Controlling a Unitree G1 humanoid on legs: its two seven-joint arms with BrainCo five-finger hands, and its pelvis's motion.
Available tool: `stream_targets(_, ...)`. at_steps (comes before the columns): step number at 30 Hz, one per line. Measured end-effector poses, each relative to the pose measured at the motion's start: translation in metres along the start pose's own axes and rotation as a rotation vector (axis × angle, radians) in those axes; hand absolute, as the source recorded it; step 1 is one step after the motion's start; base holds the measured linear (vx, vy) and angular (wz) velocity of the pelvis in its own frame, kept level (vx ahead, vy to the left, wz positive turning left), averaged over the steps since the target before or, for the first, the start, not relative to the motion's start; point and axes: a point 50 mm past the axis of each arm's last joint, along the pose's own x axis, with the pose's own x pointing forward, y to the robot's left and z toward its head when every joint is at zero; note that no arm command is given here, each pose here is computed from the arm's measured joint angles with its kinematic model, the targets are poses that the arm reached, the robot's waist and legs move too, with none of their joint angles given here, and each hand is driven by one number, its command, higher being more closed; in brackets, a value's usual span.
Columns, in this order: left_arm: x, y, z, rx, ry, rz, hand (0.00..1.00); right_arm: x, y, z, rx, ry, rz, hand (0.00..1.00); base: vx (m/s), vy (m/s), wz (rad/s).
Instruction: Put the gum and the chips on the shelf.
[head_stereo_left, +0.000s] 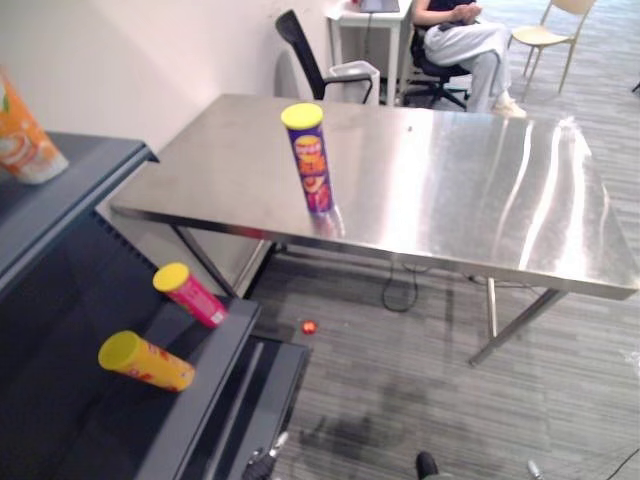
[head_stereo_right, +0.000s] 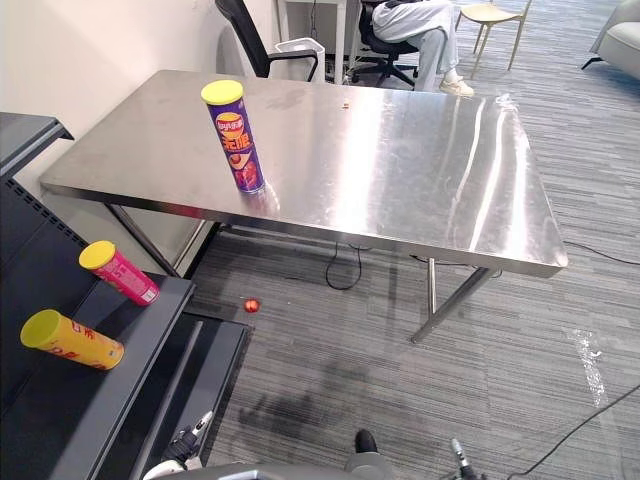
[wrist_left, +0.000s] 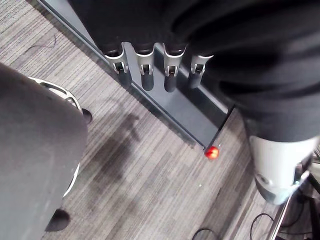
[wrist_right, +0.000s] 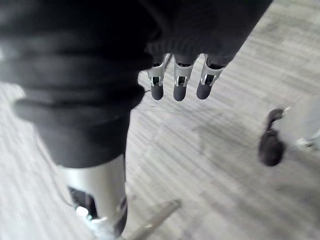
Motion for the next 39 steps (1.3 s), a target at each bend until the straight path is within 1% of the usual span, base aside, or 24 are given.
stream_targets(3, -0.001, 0.002, -0.002, -0.001, 0.003, 0.01, 0.0, 0.002, 0.023, 0.063, 0.069, -0.25, 0.03, 0.0, -0.05, -0.01, -0.27)
stream_targets(5, -0.001, 0.002, -0.001, -0.002, -0.002, 0.011, 0.0, -0.006, 0.033, 0.104, 0.107, -0.419, 0.043, 0.0, -0.04, -0.024, -0.05)
stream_targets(6, -0.001, 0.003, -0.001, -0.002, -0.007, 0.015, 0.0, -0.018, 0.04, 0.135, 0.129, -0.56, 0.061, 0.0, -0.05, -0.031, 0.01)
stream_targets(9, -0.003, 0.006, -0.004, 0.007, -0.005, 0.023, 0.0, -0.04, 0.05, 0.176, 0.201, -0.744, 0.087, 0.0, -0.03, -0.046, 0.01)
stream_targets(10, -0.003, 0.006, -0.004, 0.021, -0.008, 0.02, 0.0, -0.055, 0.059, 0.192, 0.199, -0.843, 0.106, 0.0, -0.02, -0.045, -0.01)
stream_targets(13, -0.004, 0.001, -0.004, 0.024, -0.016, 0.008, 0.0, -0.095, 0.081, 0.22, 0.181, -1.059, 0.19, 0.0, -0.02, -0.046, 0.02)
stream_targets(16, -0.005, 0.001, -0.006, 0.031, -0.01, 0.007, 0.0, -0.123, 0.101, 0.225, 0.124, -1.183, 0.276, 0.0, 0.0, -0.02, 0.01)
stream_targets(18, -0.004, 0.0, -0.005, 0.062, -0.015, 0.0, 0.0, -0.153, 0.118, 0.226, 0.08, -1.3, 0.397, 0.0, 0.01, -0.035, 0.09)
stream_targets(21, -0.004, 0.001, -0.003, 0.08, -0.021, -0.006, 0.0, -0.163, 0.132, 0.224, 0.027, -1.338, 0.489, 0.0, -0.01, -0.034, 0.23)
stream_targets(22, -0.004, 0.002, -0.002, 0.09, -0.025, -0.008, 0.0, -0.165, 0.136, 0.223, 0.017, -1.339, 0.518, 0.0, -0.01, -0.032, 0.29)
stream_targets(25, -0.003, 0.006, 0.002, 0.113, -0.035, -0.011, 0.0, -0.176, 0.163, 0.209, -0.055, -1.315, 0.701, 0.0, -0.01, -0.026, 0.23)
stream_targets(26, -0.003, 0.006, 0.002, 0.118, -0.036, -0.014, 0.0, -0.178, 0.169, 0.206, -0.07, -1.312, 0.737, 0.0, -0.02, -0.016, 0.21)
stream_targets(28, -0.003, 0.004, 0.003, 0.143, -0.038, -0.032, 0.0, -0.188, 0.187, 0.199, -0.133, -1.305, 0.874, 0.0, -0.03, -0.014, 0.26)
stream_targets(30, -0.003, 0.003, 0.004, 0.155, -0.043, -0.039, 0.0, -0.192, 0.198, 0.195, -0.165, -1.287, 0.95, 0.0, -0.03, -0.01, 0.3)
stream_targets(31, -0.003, 0.001, 0.006, 0.169, -0.054, -0.048, 0.0, -0.192, 0.209, 0.191, -0.197, -1.265, 0.997, 0.0, -0.04, -0.019, 0.43)
stream_targets(35, -0.003, -0.001, 0.011, 0.166, -0.076, -0.056, 0.0, -0.19, 0.238, 0.177, -0.227, -1.173, 1.088, 0.0, -0.05, -0.029, 0.33)
stream_targets(39, -0.002, -0.002, 0.014, 0.151, -0.089, -0.056, 0.0, -0.194, 0.26, 0.167, -0.252, -1.122, 1.143, 0.0, -0.05, -0.034, 0.42)
